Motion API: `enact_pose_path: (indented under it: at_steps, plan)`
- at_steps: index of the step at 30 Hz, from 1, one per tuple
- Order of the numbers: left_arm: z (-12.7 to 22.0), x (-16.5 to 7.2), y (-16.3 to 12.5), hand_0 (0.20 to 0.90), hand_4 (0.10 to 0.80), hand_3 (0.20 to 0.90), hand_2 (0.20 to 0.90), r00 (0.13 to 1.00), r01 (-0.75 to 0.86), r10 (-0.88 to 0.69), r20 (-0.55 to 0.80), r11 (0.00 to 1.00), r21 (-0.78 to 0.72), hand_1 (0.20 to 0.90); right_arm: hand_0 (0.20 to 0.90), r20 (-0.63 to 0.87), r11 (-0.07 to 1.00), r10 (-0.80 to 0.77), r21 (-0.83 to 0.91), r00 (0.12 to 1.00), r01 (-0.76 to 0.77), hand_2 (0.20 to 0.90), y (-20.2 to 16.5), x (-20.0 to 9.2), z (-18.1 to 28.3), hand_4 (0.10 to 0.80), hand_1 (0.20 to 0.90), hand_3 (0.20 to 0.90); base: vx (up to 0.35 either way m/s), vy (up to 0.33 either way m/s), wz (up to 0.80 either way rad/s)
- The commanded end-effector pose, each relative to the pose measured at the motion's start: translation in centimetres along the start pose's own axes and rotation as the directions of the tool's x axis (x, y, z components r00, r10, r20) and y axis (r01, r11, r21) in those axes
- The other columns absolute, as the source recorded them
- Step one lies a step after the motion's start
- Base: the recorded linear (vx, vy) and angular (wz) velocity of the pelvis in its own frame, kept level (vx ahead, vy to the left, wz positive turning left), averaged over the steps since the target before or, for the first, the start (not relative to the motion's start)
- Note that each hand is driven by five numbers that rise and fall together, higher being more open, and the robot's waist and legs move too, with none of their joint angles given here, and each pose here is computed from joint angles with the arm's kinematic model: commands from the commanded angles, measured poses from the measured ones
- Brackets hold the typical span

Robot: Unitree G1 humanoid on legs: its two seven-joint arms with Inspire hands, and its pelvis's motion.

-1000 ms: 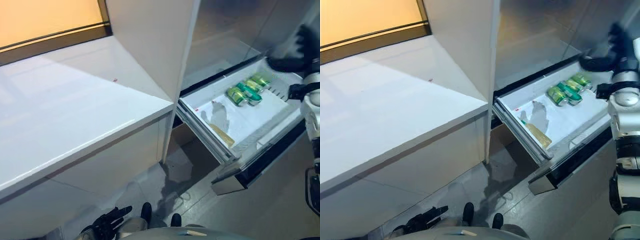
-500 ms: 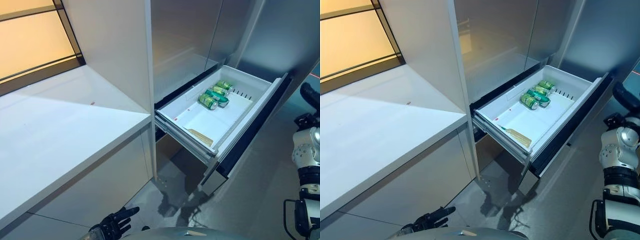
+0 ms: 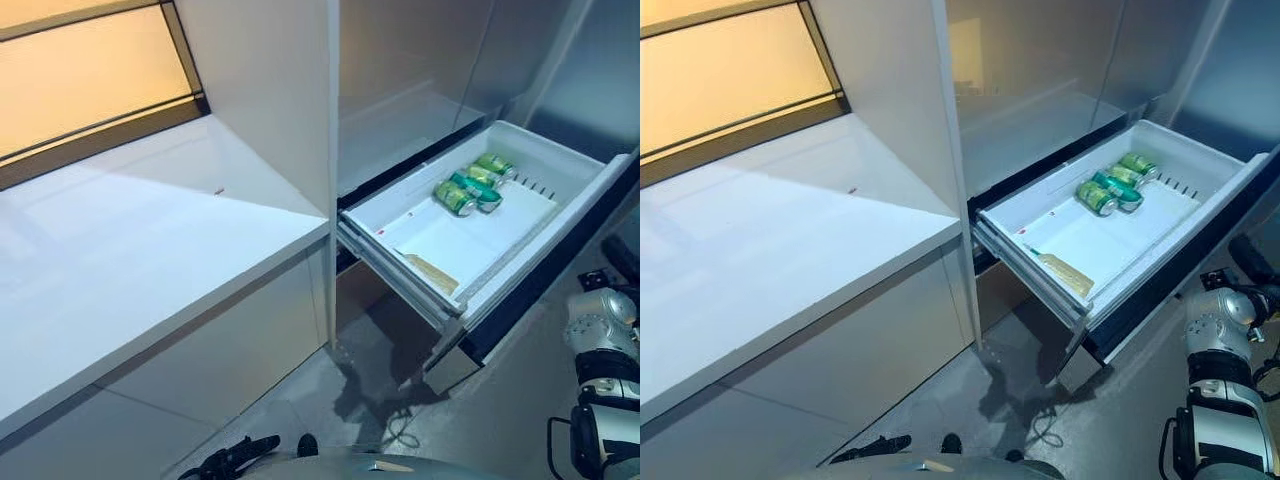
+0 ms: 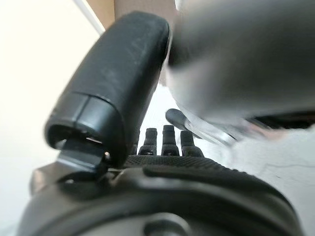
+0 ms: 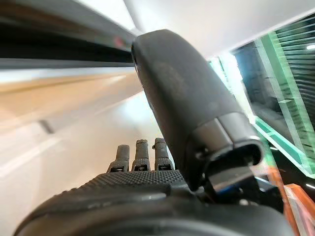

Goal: Put drinks into fridge and close the fridge

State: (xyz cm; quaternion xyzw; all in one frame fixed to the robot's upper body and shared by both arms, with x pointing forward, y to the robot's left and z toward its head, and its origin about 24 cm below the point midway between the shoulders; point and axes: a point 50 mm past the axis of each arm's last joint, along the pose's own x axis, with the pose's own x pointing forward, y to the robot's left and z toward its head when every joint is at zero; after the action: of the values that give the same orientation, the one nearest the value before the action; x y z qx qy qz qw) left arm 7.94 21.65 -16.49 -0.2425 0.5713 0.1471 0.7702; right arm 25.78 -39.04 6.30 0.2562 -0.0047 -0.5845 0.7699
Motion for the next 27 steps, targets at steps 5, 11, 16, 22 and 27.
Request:
enact_pose_path:
  at_steps: [5, 11, 16, 22, 27]
  plan:
    - [1.6, -0.3, 1.0, 0.9, 0.8, 0.9, 0.9, 0.999, -0.047, 0.046, 0.025, 0.997, 0.063, 0.9, 0.9, 0.05, 0.967, 0.21, 0.136, 0.977, -0.214, 0.9, 3.3, -0.8, 2.1, 0.8, 0.9, 0.9, 0.007, -0.007, 0.08]
    - [1.8, -0.2, 0.3, 0.9, 0.8, 0.9, 0.9, 0.998, -0.014, 0.012, 0.058, 0.999, 0.041, 0.9, 0.9, -0.071, 0.87, 0.473, 0.193, 0.878, -0.453, 0.9, 5.3, -2.1, 0.4, 0.8, 0.9, 0.9, 0.03, -0.021, 0.06]
    - [1.8, -0.1, -0.7, 0.9, 0.8, 0.9, 0.9, 0.996, 0.044, -0.047, 0.08, 0.998, 0.035, 0.9, 0.9, -0.096, 0.713, 0.699, 0.158, 0.708, -0.683, 0.9, 7.4, -4.6, -0.7, 0.8, 0.9, 0.9, 0.012, -0.005, 0.0]
    - [1.7, -0.1, -1.3, 0.9, 0.8, 0.9, 0.9, 0.992, 0.074, -0.075, 0.105, 0.997, 0.012, 0.9, 0.9, -0.116, 0.453, 0.887, 0.021, 0.448, -0.891, 0.9, 10.5, -8.1, -0.7, 0.8, 0.9, 0.9, -0.046, 0.018, -0.02]
    - [1.0, -0.3, -0.4, 0.9, 0.8, 0.9, 0.9, 0.993, 0.053, -0.051, 0.104, 0.998, -0.018, 0.9, 0.9, -0.107, 0.289, 0.951, -0.028, 0.29, -0.957, 0.9, 12.4, -10.2, -0.1, 0.8, 0.9, 0.9, 0.002, 0.04, 0.03]
